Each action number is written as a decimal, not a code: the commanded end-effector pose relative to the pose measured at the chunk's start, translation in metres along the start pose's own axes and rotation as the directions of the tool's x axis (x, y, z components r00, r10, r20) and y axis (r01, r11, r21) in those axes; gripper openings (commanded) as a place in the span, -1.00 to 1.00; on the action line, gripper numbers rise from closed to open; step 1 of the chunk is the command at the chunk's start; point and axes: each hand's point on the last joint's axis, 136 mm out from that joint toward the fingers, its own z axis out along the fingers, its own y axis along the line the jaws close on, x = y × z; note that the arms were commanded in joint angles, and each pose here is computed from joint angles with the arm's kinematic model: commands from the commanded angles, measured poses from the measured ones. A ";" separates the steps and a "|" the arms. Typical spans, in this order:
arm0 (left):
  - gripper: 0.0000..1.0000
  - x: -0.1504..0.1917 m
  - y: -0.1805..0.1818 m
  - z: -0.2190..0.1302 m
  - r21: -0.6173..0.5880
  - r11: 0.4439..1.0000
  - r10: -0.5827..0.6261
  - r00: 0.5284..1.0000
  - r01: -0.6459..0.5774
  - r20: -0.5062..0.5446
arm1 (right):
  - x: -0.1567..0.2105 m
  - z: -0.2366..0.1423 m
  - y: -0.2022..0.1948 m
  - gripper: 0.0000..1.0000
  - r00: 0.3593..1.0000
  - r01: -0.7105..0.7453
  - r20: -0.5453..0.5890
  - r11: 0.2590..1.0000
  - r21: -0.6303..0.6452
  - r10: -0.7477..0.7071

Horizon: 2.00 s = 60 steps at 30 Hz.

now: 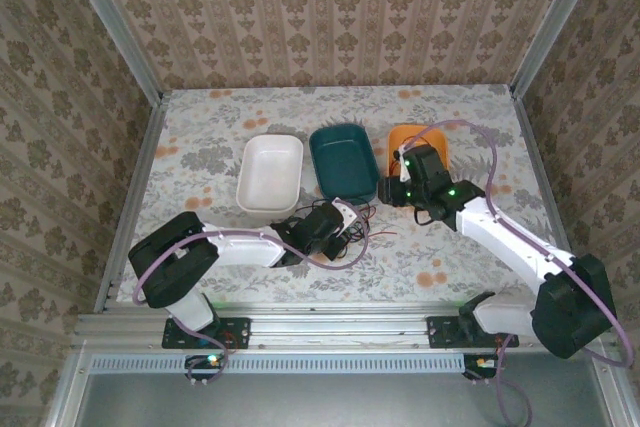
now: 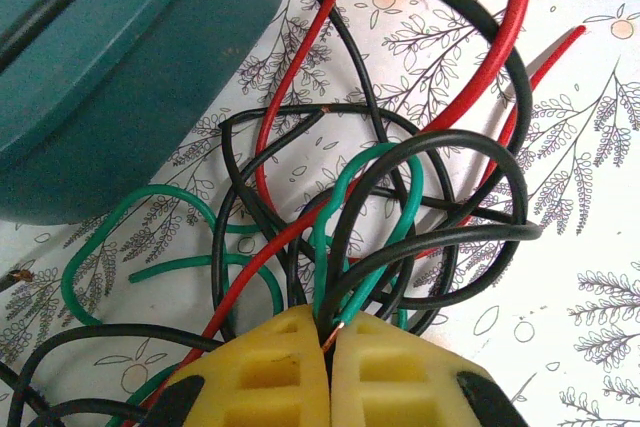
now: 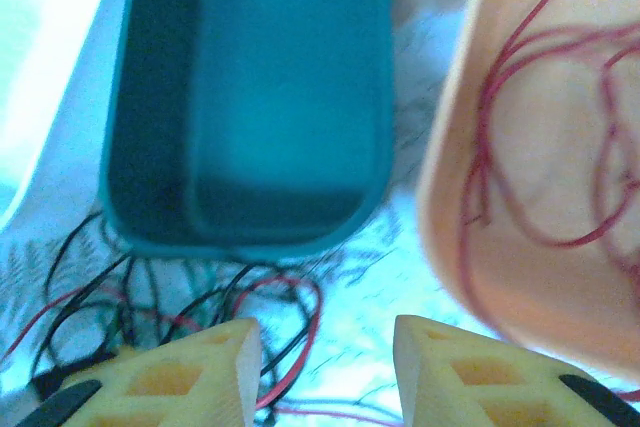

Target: Untangle the cables

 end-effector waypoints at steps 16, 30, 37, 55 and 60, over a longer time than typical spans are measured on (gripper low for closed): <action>-1.00 0.037 0.003 -0.001 0.005 1.000 0.031 0.994 -0.030 -0.109 | 0.057 0.051 0.016 -0.27 0.965 -0.218 -0.166 0.972 -0.082 0.203; -1.00 0.039 0.003 -0.001 0.000 1.000 0.030 0.993 -0.030 -0.114 | 0.057 0.057 0.006 -0.93 0.955 -0.264 -0.150 0.964 -0.025 0.258; -1.00 0.043 0.005 0.001 -0.009 1.000 0.024 0.992 -0.025 -0.125 | 0.002 -0.012 -0.016 -1.00 0.977 -0.192 0.112 0.976 0.098 0.181; -1.00 0.045 0.004 0.004 -0.007 1.000 0.021 0.991 -0.022 -0.134 | -0.126 -0.207 -0.072 -1.00 0.682 -0.309 0.731 0.916 0.257 0.025; -1.00 0.046 0.004 0.004 -0.007 1.000 0.020 0.991 -0.021 -0.133 | -0.148 -0.191 -0.081 -1.00 0.679 -0.316 0.733 0.916 0.247 0.037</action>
